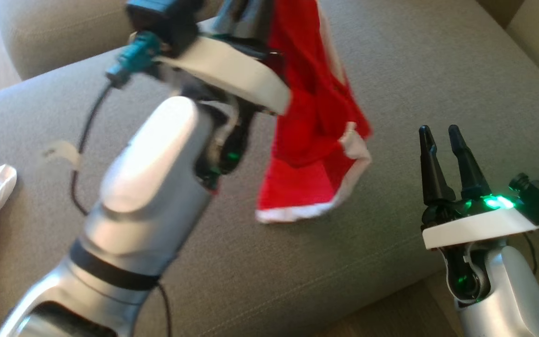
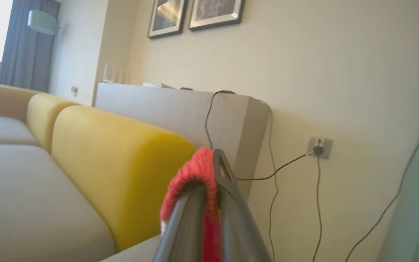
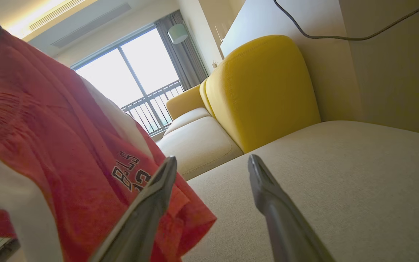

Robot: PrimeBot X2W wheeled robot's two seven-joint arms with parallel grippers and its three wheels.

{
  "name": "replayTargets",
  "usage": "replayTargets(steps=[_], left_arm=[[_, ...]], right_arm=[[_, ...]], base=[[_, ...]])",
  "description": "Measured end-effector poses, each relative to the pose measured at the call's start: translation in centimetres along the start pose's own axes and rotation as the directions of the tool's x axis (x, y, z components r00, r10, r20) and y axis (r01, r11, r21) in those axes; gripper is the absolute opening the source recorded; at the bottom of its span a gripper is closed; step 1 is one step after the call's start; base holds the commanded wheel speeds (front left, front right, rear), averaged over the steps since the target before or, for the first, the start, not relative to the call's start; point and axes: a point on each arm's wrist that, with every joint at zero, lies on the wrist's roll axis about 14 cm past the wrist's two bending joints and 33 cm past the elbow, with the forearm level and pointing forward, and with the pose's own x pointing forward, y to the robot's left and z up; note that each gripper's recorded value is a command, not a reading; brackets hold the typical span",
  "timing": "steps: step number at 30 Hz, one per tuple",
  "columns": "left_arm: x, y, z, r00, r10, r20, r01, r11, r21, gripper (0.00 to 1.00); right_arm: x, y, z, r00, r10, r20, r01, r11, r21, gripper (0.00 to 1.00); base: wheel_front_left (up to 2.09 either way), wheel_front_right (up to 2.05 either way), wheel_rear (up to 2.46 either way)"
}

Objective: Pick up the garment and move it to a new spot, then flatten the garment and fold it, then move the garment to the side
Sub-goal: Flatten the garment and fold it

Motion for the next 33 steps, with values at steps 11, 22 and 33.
replayTargets(steps=[11,22,33], left_arm=[[-11.1,18.9,-10.5,0.826,0.381,-0.414,-0.232,0.901,0.367,0.00],[-18.6,26.3,-12.6,0.644,0.614,-0.457,-0.327,0.760,0.561,1.00],[-19.7,25.7,-11.0,0.637,0.594,-0.491,-0.341,0.788,0.512,1.00]], right_arm=[[2.1,1.9,-2.1,0.998,0.051,-0.044,-0.051,0.999,0.011,1.00],[2.4,3.6,-3.5,0.992,0.101,-0.079,-0.099,0.995,0.020,1.00],[3.0,6.2,-3.8,0.981,0.178,-0.077,-0.177,0.984,0.023,1.00]], base=[[0.00,0.00,0.00],[0.00,0.00,0.00],[0.00,0.00,0.00]])
